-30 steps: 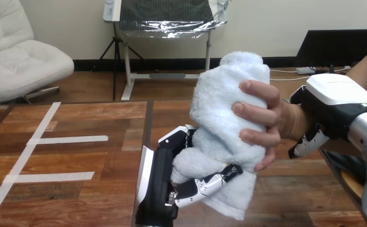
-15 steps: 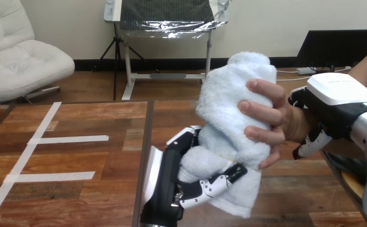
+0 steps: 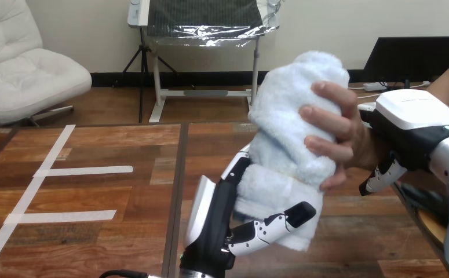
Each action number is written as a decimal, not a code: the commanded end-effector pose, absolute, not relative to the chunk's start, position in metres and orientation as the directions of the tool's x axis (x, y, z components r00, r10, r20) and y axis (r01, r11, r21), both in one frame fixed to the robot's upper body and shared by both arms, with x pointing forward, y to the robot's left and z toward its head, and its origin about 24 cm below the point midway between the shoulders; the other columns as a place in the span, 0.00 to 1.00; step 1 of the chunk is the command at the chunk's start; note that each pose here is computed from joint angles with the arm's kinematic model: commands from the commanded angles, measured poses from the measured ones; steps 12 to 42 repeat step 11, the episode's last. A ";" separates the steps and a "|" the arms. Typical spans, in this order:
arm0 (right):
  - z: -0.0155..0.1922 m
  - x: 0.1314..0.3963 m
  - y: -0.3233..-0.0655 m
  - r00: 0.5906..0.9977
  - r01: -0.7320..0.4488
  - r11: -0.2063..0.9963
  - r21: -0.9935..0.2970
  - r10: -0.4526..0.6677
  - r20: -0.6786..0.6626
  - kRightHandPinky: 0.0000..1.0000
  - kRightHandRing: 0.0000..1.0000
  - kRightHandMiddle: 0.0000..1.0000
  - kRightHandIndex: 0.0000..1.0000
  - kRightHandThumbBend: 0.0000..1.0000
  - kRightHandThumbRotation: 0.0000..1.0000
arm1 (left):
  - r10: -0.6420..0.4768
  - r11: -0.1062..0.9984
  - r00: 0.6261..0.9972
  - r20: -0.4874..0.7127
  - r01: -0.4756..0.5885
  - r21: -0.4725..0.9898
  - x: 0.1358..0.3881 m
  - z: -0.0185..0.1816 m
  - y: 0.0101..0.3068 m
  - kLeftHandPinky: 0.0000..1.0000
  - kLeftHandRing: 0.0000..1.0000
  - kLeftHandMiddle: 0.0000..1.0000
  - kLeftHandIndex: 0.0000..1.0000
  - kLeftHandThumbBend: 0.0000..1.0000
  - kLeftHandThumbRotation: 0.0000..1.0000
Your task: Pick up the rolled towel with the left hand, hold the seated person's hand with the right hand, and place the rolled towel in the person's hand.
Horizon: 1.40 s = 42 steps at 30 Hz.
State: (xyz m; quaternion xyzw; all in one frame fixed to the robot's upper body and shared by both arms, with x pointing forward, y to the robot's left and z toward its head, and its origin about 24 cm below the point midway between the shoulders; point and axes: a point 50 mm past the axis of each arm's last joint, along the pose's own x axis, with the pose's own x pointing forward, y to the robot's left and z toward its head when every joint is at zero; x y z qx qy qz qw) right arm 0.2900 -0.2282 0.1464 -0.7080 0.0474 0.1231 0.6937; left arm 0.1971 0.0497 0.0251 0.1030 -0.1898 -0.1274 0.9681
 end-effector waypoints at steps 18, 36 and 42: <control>0.168 0.292 -0.229 0.983 -0.150 -0.029 -0.988 0.103 -0.153 0.90 0.94 0.96 0.90 0.84 0.01 | -0.314 0.943 0.830 0.462 0.215 0.256 0.203 0.053 0.032 1.00 1.00 1.00 1.00 0.94 0.70; 0.168 0.292 -0.229 0.983 -0.150 -0.029 -0.988 0.103 -0.153 0.90 0.94 0.96 0.90 0.84 0.01 | -0.314 0.943 0.830 0.462 0.215 0.256 0.203 0.053 0.032 1.00 1.00 1.00 1.00 0.94 0.70; 0.168 0.292 -0.229 0.983 -0.150 -0.029 -0.988 0.103 -0.153 0.90 0.94 0.96 0.90 0.84 0.01 | -0.314 0.943 0.830 0.462 0.215 0.256 0.203 0.053 0.032 1.00 1.00 1.00 1.00 0.94 0.70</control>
